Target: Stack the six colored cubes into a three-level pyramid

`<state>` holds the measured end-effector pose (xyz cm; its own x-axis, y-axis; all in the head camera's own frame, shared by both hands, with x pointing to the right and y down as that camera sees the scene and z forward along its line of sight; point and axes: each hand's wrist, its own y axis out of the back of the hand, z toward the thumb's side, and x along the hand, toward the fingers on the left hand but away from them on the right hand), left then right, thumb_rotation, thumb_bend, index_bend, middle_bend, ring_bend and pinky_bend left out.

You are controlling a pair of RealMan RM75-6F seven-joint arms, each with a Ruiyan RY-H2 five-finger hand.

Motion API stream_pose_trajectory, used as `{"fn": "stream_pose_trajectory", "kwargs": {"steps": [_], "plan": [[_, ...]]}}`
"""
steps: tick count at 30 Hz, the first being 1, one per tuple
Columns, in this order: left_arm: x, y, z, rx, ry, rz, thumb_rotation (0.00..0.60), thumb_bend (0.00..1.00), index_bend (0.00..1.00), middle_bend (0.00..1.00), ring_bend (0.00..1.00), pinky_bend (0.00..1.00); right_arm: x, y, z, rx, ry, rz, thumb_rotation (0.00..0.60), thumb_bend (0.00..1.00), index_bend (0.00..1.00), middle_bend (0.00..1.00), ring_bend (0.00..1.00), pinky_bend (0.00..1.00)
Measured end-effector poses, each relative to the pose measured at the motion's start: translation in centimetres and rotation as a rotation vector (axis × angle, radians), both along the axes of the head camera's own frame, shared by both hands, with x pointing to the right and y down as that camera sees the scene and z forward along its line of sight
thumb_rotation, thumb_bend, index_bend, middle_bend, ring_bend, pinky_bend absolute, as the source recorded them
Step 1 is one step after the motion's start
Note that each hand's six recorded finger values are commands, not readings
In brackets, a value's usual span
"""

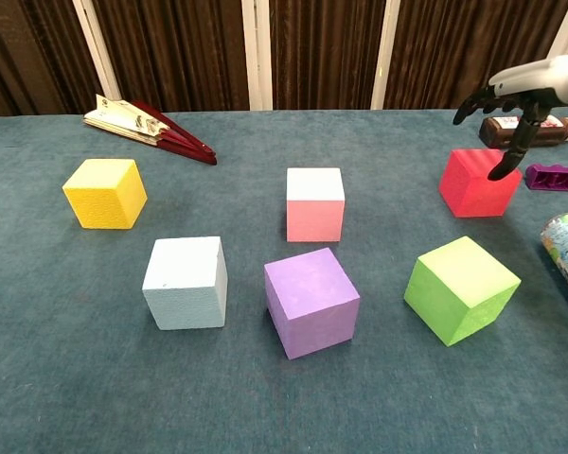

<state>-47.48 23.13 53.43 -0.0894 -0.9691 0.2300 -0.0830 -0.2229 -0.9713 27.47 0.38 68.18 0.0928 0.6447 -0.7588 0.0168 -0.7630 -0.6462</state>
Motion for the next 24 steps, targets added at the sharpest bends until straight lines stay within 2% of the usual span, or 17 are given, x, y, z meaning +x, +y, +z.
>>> {"fn": "stream_pose_trajectory", "kwargs": {"steps": [14,21,24], "plan": [[0.4,-0.1,1.0,-0.024,-0.039,0.001,0.6,0.32,0.1,0.0,0.0,0.03,0.7,-0.7,2.6,-0.035,0.051,-0.005,0.6,0.11,0.23,0.22,0.04,0.0],[0.6,-0.1,1.4,-0.033,-0.05,0.002,0.6,0.32,0.1,0.0,0.0,0.03,1.4,-0.9,3.3,-0.032,0.054,0.009,0.6,0.11,0.35,0.27,0.08,0.0],[0.8,-0.1,1.6,-0.041,-0.05,0.005,0.6,0.32,0.1,0.0,0.0,0.03,1.6,-1.0,3.4,-0.024,0.054,0.008,0.6,0.11,0.36,0.28,0.09,0.0]]}}
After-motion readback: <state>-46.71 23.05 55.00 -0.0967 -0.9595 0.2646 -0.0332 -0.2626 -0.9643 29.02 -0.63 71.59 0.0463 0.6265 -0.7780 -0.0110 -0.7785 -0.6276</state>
